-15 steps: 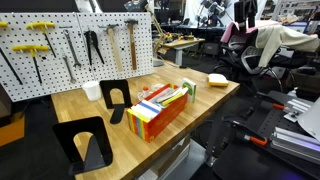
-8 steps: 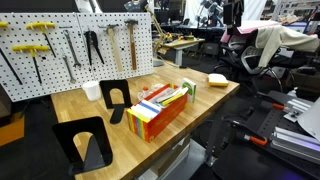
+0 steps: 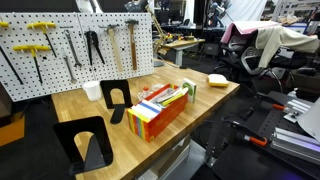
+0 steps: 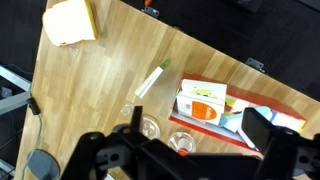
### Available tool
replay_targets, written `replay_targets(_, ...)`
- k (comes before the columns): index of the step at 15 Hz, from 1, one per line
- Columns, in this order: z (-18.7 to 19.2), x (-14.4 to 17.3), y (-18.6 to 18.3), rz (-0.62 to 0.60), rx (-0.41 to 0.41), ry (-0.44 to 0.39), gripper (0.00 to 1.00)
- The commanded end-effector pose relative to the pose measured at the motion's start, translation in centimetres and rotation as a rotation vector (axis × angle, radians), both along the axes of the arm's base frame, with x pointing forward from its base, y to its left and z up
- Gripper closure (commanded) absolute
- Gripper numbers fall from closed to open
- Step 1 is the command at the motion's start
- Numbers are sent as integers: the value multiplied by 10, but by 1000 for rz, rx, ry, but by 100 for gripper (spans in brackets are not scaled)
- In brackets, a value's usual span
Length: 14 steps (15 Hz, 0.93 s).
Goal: Pick the black object and put it beside the box
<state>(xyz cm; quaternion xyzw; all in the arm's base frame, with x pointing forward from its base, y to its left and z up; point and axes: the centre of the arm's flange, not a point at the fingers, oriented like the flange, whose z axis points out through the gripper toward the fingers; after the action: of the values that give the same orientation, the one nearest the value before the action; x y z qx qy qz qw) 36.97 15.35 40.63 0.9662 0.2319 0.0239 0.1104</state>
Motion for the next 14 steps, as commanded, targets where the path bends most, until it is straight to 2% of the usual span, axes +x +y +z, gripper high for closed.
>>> replay_targets(1, -1, 1, -2, -5, 0, 1, 0)
replay_targets(6, -1, 5, -9, -8, 2, -9, 0)
replay_targets(7, -1, 7, -6, 1, 27, -1, 0)
replay_targets(10, -4, 11, 28, 75, 117, 0, 0)
replay_targets(14, -12, 16, 104, 242, 234, -6, 0)
